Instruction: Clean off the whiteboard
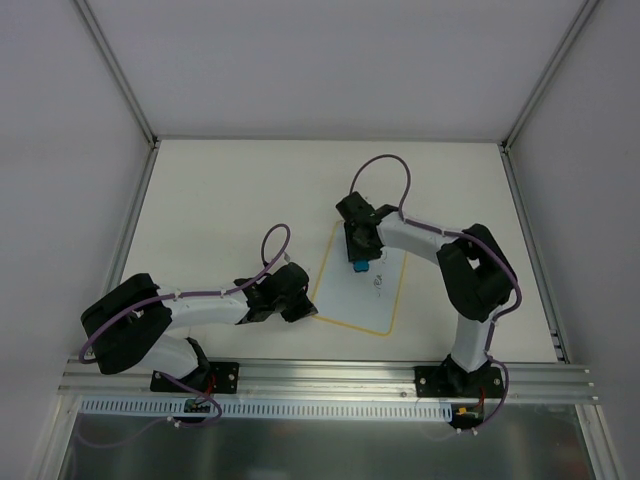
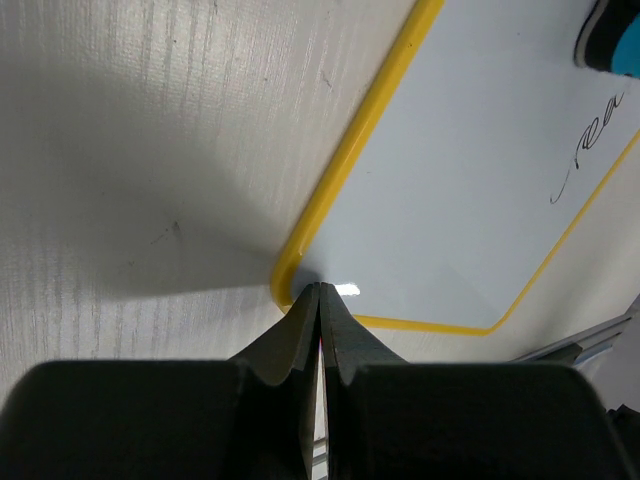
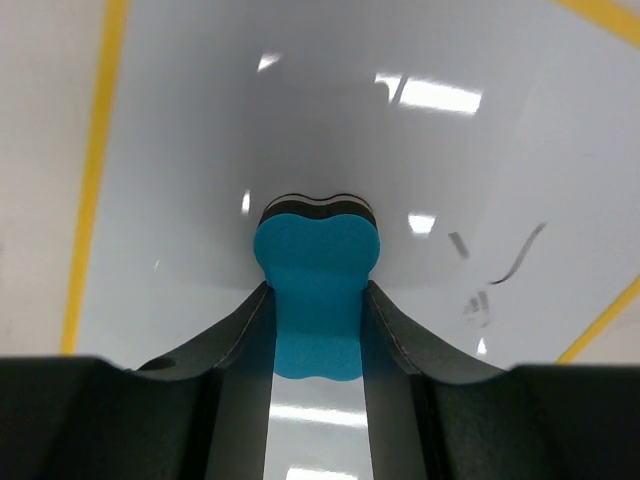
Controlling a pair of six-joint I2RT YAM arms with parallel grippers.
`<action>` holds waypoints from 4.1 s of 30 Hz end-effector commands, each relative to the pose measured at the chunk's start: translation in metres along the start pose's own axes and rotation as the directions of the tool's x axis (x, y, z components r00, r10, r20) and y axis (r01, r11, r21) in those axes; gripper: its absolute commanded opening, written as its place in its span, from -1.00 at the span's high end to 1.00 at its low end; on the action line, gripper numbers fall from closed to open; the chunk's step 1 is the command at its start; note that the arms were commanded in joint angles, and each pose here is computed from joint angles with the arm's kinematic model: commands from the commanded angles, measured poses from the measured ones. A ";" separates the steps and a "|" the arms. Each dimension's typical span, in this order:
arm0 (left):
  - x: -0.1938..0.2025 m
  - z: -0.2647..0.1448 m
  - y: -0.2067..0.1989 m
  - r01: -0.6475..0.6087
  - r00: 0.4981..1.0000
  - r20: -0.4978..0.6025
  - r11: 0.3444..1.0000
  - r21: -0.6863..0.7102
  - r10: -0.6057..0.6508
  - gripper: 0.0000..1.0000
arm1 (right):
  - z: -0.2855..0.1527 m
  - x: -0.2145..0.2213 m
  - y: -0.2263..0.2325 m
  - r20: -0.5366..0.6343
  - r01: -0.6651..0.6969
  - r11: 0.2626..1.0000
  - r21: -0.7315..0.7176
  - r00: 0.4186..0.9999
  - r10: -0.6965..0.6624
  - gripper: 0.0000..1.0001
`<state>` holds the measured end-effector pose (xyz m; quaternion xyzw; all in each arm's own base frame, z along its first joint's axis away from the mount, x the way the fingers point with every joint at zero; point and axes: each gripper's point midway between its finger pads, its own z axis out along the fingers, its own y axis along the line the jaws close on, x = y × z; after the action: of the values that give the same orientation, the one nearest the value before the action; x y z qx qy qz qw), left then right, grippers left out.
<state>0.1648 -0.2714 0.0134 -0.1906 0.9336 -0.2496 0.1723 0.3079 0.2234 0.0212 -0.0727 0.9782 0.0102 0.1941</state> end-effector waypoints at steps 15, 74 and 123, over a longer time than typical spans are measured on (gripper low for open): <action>0.011 0.003 0.075 -0.054 0.998 -0.041 0.968 -0.245 0.046 1.00 | 0.003 0.060 -0.017 -0.131 0.008 1.000 0.012 0.991 -0.006 0.92; 0.010 0.003 0.076 -0.044 0.999 -0.041 0.970 -0.241 0.035 1.00 | -0.020 0.059 -0.102 -0.081 -0.291 0.944 0.157 0.949 0.306 0.90; 0.010 0.006 0.077 -0.037 0.998 -0.053 0.970 -0.241 0.025 1.00 | -0.031 0.134 -0.026 -0.183 -0.166 0.986 -0.001 0.969 0.163 0.89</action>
<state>0.1678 -0.2738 0.0123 -0.1956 0.9312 -0.2601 0.1644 0.2047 0.1535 0.0174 0.0240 0.9865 0.0080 0.1616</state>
